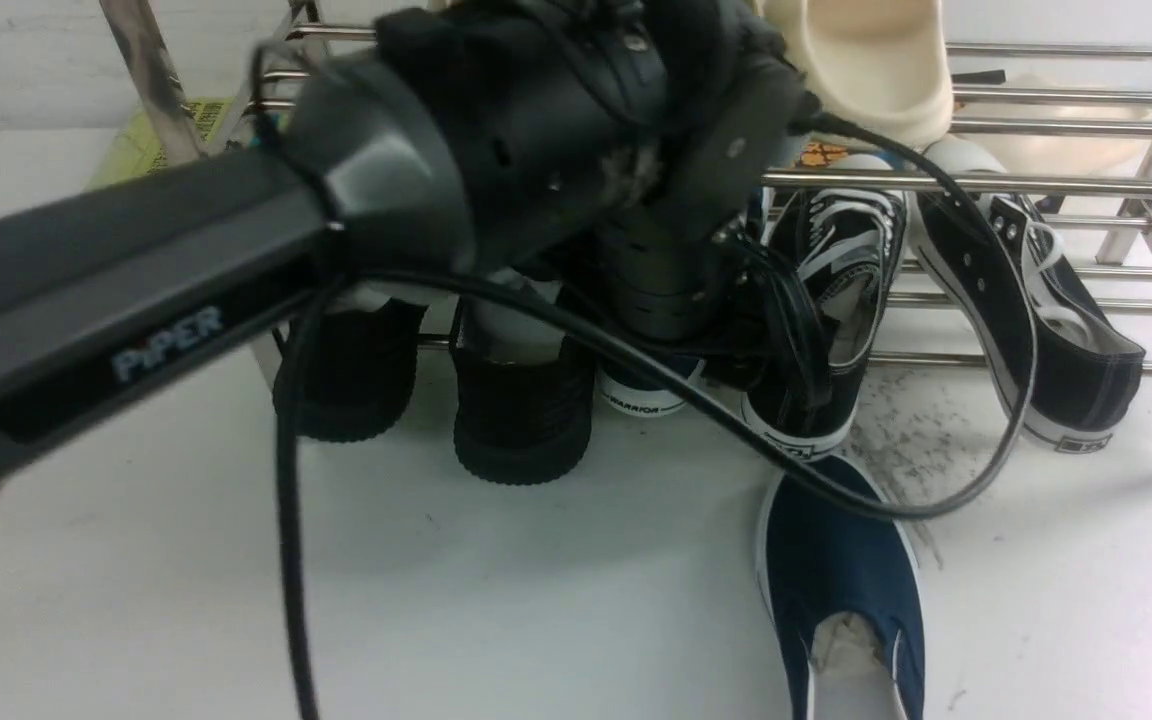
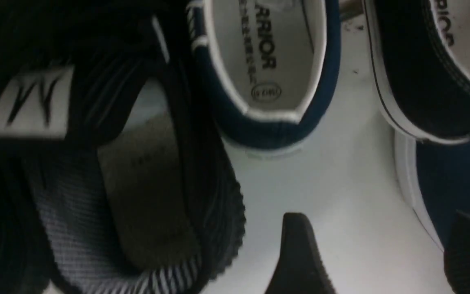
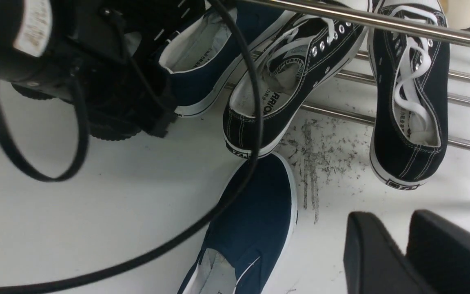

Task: Take the shoes off the shelf with your hand on the white table.
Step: 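Grasp a shoe standing on the lower shelf of the shoe rack with the left gripper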

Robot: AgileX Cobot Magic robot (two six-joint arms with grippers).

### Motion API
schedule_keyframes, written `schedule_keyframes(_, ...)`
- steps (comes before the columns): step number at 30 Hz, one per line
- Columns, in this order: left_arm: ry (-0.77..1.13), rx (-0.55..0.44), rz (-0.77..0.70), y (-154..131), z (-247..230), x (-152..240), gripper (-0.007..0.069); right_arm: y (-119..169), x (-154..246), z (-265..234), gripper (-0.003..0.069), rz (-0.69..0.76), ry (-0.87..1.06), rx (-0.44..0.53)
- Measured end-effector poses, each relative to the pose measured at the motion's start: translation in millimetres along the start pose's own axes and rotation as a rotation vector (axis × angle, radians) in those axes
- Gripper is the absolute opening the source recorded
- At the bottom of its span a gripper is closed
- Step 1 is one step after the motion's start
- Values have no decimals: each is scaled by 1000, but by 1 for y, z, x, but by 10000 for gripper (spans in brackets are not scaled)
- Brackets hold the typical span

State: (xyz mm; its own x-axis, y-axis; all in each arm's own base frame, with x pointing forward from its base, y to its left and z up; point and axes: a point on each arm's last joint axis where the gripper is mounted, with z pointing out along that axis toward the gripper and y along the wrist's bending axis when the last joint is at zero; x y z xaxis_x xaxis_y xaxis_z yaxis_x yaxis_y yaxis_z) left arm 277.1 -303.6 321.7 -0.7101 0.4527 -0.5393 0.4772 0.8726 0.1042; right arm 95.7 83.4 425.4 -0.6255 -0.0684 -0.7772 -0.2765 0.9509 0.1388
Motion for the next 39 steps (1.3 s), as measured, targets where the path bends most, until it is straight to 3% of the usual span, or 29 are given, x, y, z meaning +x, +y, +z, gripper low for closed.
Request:
schedule_keyframes(10, -52, -107, 150, -3, 28, -11, 472, 0, 0, 0, 183, -1, -2, 1)
schedule_keyframes(22, -65, -117, 413, -9, 45, -13, 392, 0, 0, 0, 202, -1, -2, 2)
schedule_keyframes(34, 5, -195, 494, -11, 76, -7, 384, 0, 0, 0, 217, -1, -2, 2)
schedule_keyframes(39, 6, -208, 512, -13, 78, -6, 288, 0, 0, 0, 218, -1, -2, 2)
